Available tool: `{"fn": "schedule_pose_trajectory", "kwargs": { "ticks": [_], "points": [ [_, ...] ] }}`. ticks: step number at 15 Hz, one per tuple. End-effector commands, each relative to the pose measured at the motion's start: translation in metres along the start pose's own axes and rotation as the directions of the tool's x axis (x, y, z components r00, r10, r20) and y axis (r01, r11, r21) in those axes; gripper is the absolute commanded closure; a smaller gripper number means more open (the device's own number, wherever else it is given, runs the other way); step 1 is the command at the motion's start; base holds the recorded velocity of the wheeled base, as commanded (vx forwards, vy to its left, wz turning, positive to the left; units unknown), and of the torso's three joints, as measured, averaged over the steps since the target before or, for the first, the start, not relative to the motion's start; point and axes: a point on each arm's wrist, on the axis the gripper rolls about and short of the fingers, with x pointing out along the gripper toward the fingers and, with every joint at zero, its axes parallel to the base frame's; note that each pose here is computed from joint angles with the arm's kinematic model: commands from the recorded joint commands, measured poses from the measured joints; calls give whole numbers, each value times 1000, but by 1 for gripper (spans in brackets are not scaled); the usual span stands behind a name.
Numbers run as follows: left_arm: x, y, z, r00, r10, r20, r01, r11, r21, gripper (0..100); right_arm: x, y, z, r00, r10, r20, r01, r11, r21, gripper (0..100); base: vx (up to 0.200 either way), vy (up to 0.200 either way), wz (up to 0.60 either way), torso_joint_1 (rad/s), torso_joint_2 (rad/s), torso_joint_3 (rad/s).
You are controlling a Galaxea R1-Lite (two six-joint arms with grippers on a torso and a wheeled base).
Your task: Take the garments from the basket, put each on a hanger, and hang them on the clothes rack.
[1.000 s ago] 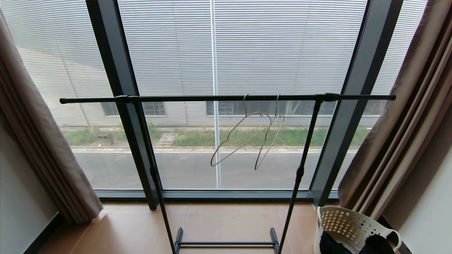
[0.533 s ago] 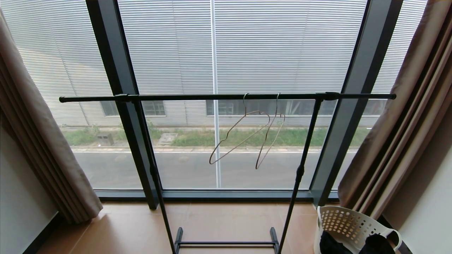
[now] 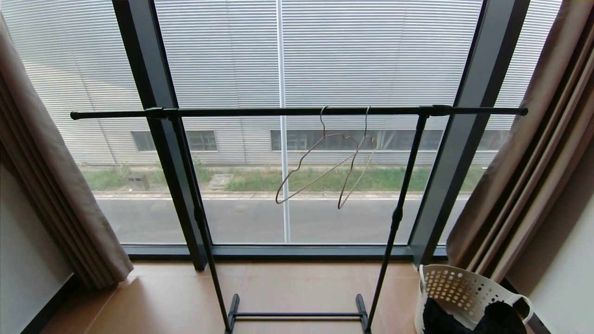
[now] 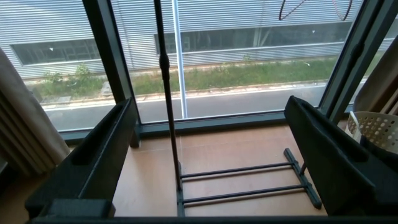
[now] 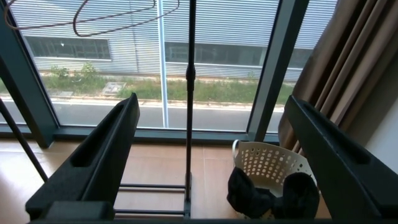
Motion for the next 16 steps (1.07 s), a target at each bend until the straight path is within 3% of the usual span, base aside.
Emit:
{"fn": "schedule_pose_trajectory", "kwargs": {
  "ticks": [1, 16],
  "points": [
    [0, 0, 0, 1000, 0, -1, 0, 1000, -1, 0, 0, 0, 0, 1000, 0, 1, 0, 1000, 0, 0, 0, 0, 0, -163, 369, 222],
    [0, 0, 0, 1000, 2, -1, -2, 1000, -2, 0, 0, 0, 0, 1000, 0, -1, 0, 1000, 0, 0, 0, 0, 0, -204, 521, 314]
  ]
}}
